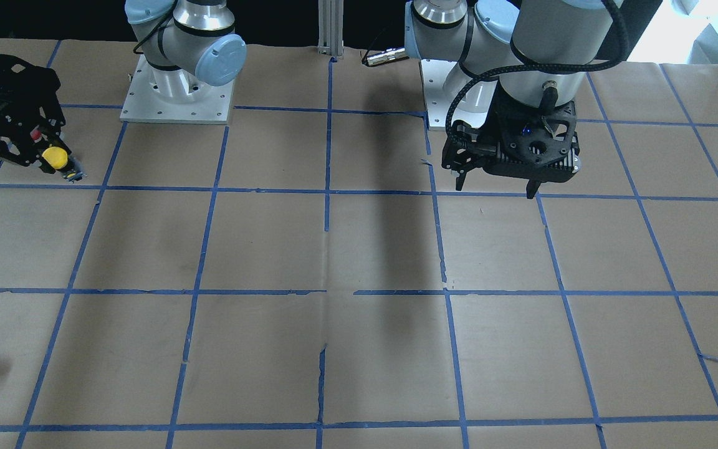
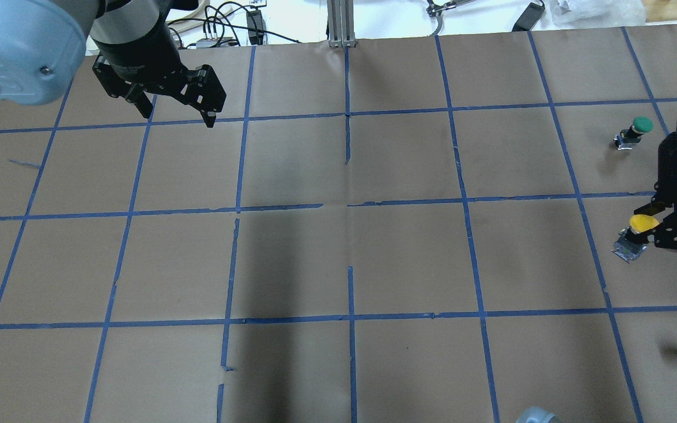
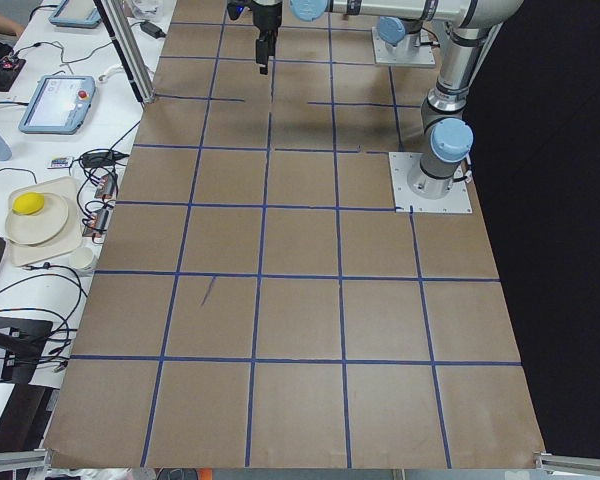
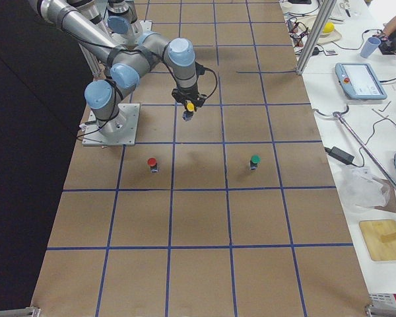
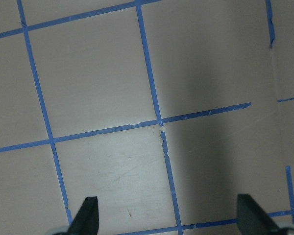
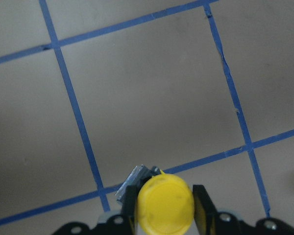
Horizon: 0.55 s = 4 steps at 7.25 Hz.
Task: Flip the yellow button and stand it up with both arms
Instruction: 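Carry the yellow button with the right gripper while the left arm withdraws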
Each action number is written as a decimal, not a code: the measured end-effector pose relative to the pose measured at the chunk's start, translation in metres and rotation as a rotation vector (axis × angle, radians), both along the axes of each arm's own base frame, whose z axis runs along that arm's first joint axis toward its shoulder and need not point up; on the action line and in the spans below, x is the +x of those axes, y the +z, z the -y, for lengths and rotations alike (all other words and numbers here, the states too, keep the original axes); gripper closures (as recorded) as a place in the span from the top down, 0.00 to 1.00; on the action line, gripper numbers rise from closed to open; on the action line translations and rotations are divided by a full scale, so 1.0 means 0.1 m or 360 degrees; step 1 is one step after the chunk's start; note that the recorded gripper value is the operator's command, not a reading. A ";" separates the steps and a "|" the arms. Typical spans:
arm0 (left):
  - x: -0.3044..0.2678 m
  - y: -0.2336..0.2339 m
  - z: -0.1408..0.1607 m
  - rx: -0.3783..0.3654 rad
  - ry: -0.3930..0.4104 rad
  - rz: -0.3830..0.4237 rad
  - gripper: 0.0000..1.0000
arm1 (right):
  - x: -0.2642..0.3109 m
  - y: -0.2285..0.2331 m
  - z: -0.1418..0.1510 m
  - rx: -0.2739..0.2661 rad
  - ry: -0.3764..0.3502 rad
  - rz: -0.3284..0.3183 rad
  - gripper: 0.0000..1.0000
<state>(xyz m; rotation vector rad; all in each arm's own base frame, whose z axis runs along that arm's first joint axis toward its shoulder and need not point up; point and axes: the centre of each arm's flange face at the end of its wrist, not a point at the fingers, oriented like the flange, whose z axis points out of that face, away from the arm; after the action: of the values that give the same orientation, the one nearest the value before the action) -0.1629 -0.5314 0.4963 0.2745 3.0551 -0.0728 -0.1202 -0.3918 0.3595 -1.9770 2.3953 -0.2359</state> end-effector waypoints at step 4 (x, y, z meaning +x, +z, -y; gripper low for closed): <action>0.04 0.04 0.02 -0.0011 0.0020 -0.0012 1.00 | -1.21 -0.78 0.02 -0.0147 0.0713 0.0000 0.16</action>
<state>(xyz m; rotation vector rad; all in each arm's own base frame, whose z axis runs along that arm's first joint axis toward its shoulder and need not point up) -0.1589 -0.5329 0.5004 0.2547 3.0631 -0.0840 -0.2410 -0.3942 0.2813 -2.4788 1.8980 -0.3331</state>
